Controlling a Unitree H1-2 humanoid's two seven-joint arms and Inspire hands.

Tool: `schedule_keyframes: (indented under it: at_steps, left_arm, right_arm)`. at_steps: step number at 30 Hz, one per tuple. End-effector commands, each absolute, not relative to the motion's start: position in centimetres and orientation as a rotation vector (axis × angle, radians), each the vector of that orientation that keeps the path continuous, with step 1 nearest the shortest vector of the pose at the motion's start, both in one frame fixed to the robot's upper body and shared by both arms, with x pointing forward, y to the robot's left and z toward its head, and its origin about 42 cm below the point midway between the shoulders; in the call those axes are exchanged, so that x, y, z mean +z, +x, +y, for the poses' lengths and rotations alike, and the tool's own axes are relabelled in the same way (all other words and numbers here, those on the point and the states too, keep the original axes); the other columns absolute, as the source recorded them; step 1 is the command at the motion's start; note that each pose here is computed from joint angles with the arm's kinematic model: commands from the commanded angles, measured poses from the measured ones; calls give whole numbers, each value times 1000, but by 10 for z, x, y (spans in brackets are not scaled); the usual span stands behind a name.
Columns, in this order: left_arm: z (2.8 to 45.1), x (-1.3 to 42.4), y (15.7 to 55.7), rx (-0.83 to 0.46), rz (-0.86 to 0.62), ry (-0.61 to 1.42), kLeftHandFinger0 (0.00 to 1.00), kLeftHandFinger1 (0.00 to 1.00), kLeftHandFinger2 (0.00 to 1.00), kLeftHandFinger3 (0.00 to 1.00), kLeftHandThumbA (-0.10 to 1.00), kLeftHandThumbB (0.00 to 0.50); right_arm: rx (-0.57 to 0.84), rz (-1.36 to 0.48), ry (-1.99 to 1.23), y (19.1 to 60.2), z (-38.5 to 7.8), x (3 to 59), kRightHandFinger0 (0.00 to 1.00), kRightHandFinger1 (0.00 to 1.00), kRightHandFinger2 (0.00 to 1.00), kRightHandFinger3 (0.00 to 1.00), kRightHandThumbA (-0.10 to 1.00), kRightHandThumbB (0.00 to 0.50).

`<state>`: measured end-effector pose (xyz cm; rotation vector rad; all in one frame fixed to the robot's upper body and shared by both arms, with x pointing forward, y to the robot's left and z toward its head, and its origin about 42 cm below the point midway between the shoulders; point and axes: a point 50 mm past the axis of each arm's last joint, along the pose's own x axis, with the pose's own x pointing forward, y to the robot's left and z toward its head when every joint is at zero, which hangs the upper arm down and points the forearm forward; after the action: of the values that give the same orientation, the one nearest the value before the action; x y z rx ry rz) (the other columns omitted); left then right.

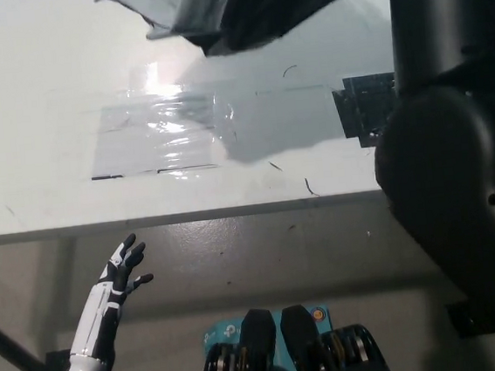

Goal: Use the right hand to pick up a rubix's cube and place it into a plastic bag and lift the bag

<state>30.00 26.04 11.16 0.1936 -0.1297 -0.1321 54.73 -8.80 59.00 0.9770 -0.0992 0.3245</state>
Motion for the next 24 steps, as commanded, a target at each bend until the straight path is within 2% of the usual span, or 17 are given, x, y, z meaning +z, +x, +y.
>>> schedule_keyframes:
  at_steps: [1, 4, 7, 10, 15, 18, 19, 20, 24]
  left_arm:
    - [257, 131, 305, -158, -206, 198, 853, 1000, 1000, 1000, 1000, 190]
    - [258, 131, 304, -159, -207, 201, 849, 1000, 1000, 1000, 1000, 189]
    - [257, 132, 306, -162, -209, 204, 847, 1000, 1000, 1000, 1000, 192]
    - [257, 132, 307, -166, -206, 198, 852, 1000, 1000, 1000, 1000, 197]
    - [257, 133, 306, -166, -198, 209, 850, 1000, 1000, 1000, 1000, 207]
    - [256, 132, 307, -170, -206, 207, 834, 1000, 1000, 1000, 1000, 197]
    - [257, 132, 308, -171, -212, 204, 839, 1000, 1000, 1000, 1000, 189]
    - [257, 132, 309, -173, -215, 202, 842, 1000, 1000, 1000, 1000, 182]
    - [258, 135, 310, -175, -219, 201, 834, 1000, 1000, 1000, 1000, 172]
  right_arm:
    - [569, -326, 1033, 483, -63, 710, 0, 169, 693, 1000, -100, 1]
    - [566, -322, 1032, 489, -61, 700, 0, 174, 698, 1000, -100, 0]
    - [552, -263, 1062, 503, -55, 674, 0, 235, 722, 1000, -100, 40]
    - [525, -217, 1067, 513, -49, 652, 0, 285, 714, 1000, -100, 29]
    - [466, -136, 1051, 529, -34, 602, 0, 306, 722, 1000, -100, 33]
    - [420, -75, 988, 540, -20, 560, 0, 291, 685, 1000, -100, 39]
    - [396, -41, 973, 546, -15, 543, 0, 271, 661, 1000, -100, 67]
    - [376, -6, 971, 550, -11, 527, 0, 249, 652, 1000, -100, 75]
    - [337, 48, 961, 559, -7, 495, 0, 208, 679, 1000, -100, 75]
